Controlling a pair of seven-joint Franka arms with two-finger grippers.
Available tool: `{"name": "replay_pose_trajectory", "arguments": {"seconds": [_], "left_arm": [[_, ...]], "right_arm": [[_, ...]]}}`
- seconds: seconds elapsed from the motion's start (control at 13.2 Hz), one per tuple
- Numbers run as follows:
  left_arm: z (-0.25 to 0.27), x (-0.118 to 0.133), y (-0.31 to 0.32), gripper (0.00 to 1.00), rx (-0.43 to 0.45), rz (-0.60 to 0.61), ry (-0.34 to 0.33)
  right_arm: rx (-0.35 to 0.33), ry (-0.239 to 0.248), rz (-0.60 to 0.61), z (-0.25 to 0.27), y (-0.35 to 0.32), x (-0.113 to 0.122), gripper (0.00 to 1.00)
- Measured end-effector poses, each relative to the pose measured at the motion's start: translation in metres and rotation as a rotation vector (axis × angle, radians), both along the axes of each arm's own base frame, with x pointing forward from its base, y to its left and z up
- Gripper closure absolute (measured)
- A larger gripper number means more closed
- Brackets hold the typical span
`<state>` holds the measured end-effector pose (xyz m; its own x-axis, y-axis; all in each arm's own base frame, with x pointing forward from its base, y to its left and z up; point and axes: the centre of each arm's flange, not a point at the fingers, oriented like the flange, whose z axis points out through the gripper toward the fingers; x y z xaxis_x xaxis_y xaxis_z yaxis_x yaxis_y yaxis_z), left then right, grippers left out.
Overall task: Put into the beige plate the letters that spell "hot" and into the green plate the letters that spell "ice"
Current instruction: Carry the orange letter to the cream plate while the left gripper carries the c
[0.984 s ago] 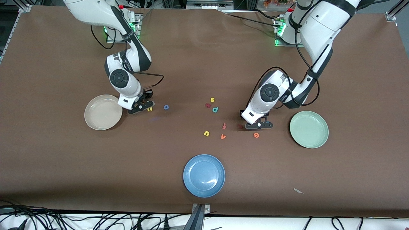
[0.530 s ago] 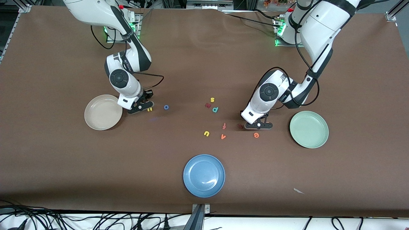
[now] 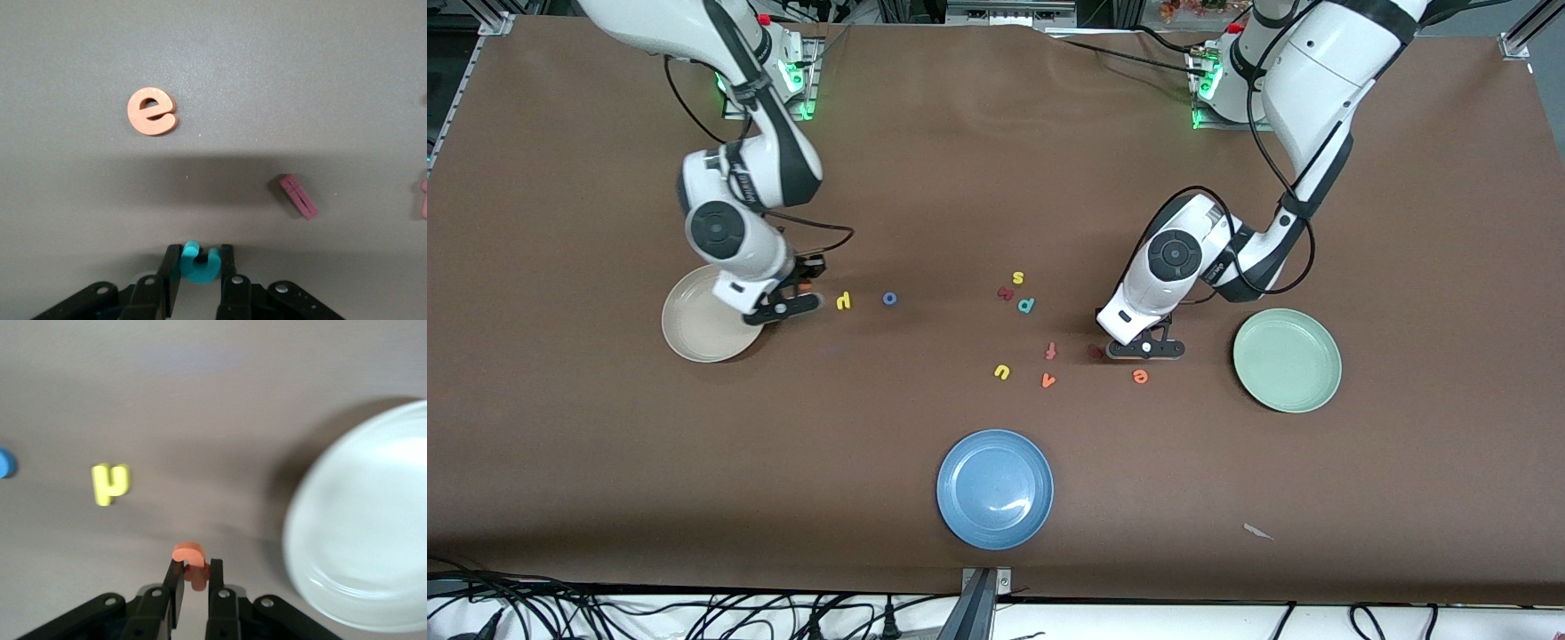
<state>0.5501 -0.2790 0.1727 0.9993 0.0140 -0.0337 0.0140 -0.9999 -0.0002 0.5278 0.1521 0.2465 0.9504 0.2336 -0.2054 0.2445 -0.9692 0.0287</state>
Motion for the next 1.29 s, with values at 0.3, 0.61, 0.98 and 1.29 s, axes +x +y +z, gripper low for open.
{"name": "replay_pose_trajectory", "arguments": {"seconds": [0.3,0.61,0.98,1.29], "left_arm": [[0.003,0.006,0.010,0.72,0.028,-0.005,0.014],[0.032,0.030,0.055,0.72,0.081,-0.052,0.036],[0.067,0.056,0.149,0.72,0.111,-0.176,0.066],[0.071,0.069,0.237,0.72,0.093,-0.293,0.085]], "right_arm": [[-0.017,-0.014,-0.053,0.022,-0.071,0.022,0.81],[-0.079,0.004,-0.106,0.006,-0.138,0.027,0.81],[-0.110,0.037,-0.139,-0.028,-0.163,0.025,0.81],[-0.112,0.021,-0.134,-0.030,-0.160,0.030,0.70]]}}
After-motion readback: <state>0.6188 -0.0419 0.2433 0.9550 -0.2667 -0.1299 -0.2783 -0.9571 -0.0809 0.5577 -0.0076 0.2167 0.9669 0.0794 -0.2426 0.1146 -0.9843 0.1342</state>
